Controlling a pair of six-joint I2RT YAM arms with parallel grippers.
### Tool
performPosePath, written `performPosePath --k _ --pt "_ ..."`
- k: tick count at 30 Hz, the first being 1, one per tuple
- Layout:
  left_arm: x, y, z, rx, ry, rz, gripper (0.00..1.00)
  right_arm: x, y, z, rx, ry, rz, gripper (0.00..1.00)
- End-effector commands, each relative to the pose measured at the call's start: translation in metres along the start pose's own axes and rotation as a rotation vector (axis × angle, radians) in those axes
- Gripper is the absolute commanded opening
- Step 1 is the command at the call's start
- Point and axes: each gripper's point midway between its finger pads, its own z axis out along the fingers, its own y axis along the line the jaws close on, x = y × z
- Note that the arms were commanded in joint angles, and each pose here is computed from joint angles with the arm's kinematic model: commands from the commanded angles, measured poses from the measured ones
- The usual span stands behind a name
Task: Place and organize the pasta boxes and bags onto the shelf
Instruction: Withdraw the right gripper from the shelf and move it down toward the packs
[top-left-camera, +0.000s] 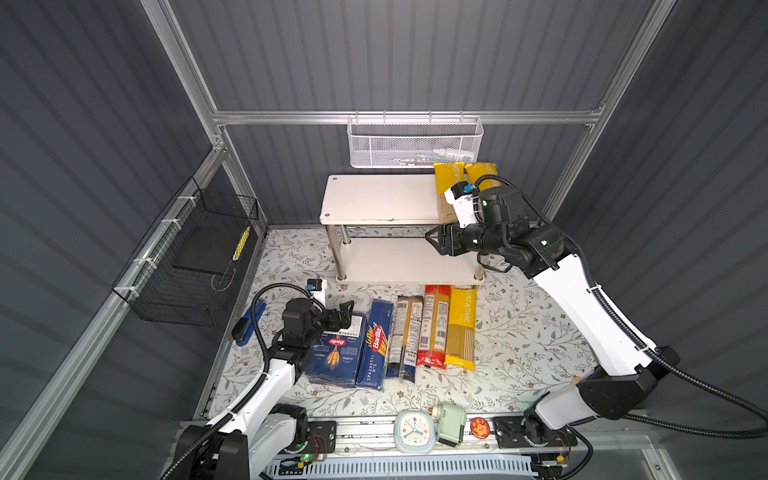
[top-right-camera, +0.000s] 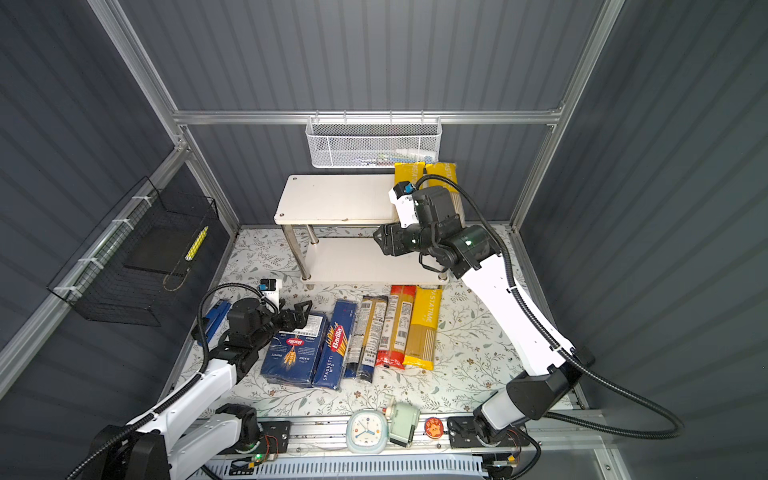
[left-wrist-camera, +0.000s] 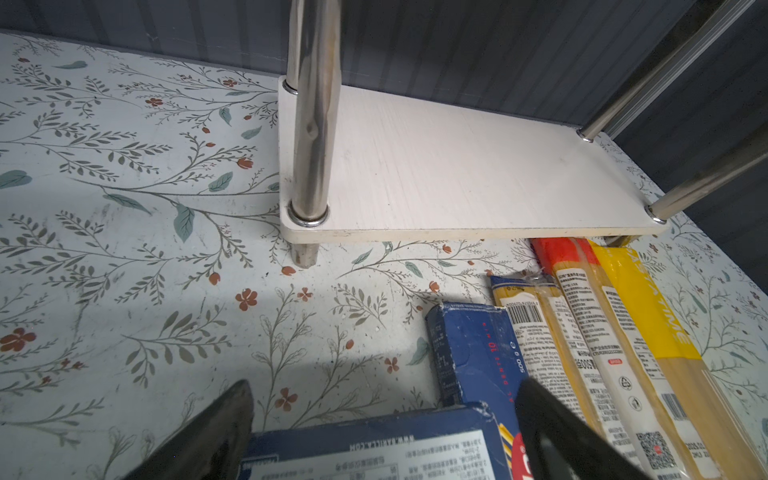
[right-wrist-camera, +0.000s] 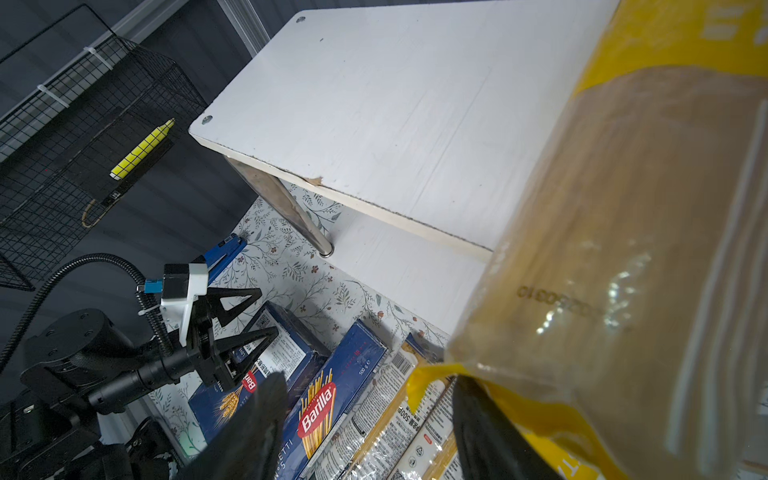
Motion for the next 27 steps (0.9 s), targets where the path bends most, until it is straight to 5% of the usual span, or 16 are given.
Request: performPosePath --k 1,18,27 --pt "-0.005 -0.002 0.002 0.005 -0.003 -0.002 0.99 0.0 0.002 -0.003 -0.013 0.01 -0.011 0.67" --pt "-0.007 -0.001 0.0 -0.007 -0.009 -0.003 0.99 0.081 0.029 -0.03 -0.115 0.039 0.035 0.7" --pt "-0.006 0.004 0.0 -0.032 -0.012 -0.01 0.99 0.165 -0.041 -0.018 0.217 0.092 0.236 0.72"
